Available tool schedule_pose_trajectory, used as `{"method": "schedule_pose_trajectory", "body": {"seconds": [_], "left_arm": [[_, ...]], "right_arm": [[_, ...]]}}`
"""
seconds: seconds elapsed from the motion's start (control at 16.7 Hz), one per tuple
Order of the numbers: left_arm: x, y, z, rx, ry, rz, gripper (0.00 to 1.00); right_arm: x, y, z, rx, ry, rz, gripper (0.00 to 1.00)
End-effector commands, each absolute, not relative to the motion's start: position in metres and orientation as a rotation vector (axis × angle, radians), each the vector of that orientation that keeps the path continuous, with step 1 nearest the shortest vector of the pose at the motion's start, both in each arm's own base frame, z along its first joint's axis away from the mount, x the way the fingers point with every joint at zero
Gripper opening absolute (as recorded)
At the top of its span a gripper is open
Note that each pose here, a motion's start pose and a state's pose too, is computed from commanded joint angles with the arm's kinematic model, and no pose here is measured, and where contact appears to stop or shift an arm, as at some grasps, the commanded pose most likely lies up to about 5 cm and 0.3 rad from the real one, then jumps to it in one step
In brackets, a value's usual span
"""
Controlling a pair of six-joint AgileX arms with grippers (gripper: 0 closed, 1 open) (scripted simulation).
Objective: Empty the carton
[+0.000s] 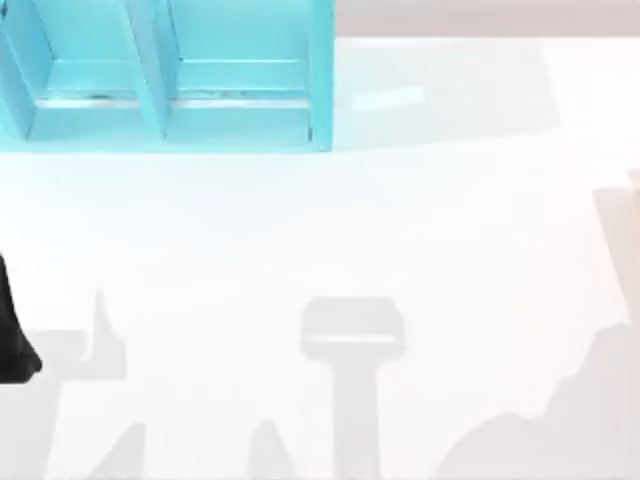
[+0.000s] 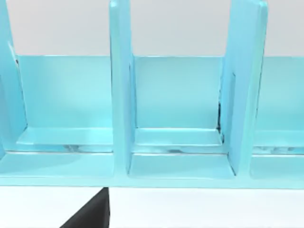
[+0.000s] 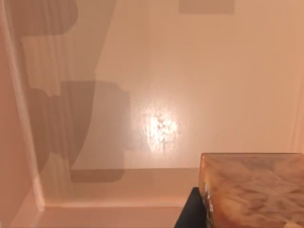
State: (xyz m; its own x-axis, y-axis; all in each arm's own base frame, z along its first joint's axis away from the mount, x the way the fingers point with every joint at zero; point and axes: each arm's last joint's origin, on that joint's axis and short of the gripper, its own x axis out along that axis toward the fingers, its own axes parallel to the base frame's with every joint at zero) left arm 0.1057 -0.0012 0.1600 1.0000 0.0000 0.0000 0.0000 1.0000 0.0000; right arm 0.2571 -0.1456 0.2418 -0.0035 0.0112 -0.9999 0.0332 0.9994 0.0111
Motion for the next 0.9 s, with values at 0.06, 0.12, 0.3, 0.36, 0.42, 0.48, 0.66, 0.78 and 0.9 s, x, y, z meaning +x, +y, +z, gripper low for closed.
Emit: {"method": "schedule_pose_trajectory", "body": {"seconds": [0.06, 0.12, 0.3, 0.36, 0.42, 0.48, 0.66, 0.78, 0.9], "left_arm": [[0.106, -0.001, 0.160, 0.000, 0.000, 0.000, 1.00], [0.106, -0.001, 0.160, 0.000, 0.000, 0.000, 1.00], [0.106, -0.001, 0.160, 0.000, 0.000, 0.000, 1.00], [0.106, -0.001, 0.160, 0.000, 0.000, 0.000, 1.00], [0.106, -0.001, 0.160, 0.000, 0.000, 0.000, 1.00], [0.106, -0.001, 0.160, 0.000, 0.000, 0.000, 1.00], [0.106, -0.001, 0.160, 0.000, 0.000, 0.000, 1.00], [0.106, -0.001, 0.160, 0.000, 0.000, 0.000, 1.00], [0.106, -0.001, 0.160, 0.000, 0.000, 0.000, 1.00]], "right_arm": [[0.257, -0.144, 0.248, 0.029, 1.578, -0.012, 0.00], [0.257, -0.144, 0.254, 0.023, 1.578, -0.008, 0.00], [0.257, -0.143, 0.263, 0.012, 1.570, -0.006, 0.00], [0.257, -0.143, 0.263, 0.012, 1.570, -0.006, 0.00], [0.257, -0.143, 0.263, 0.012, 1.570, -0.006, 0.00], [0.257, -0.145, 0.261, 0.019, 1.574, -0.008, 0.00], [0.269, -0.139, 0.262, 0.019, 1.561, -0.008, 0.00], [0.294, -0.125, 0.266, 0.017, 1.538, -0.006, 0.00], [0.328, -0.099, 0.270, 0.015, 1.510, 0.000, 0.00]]}}
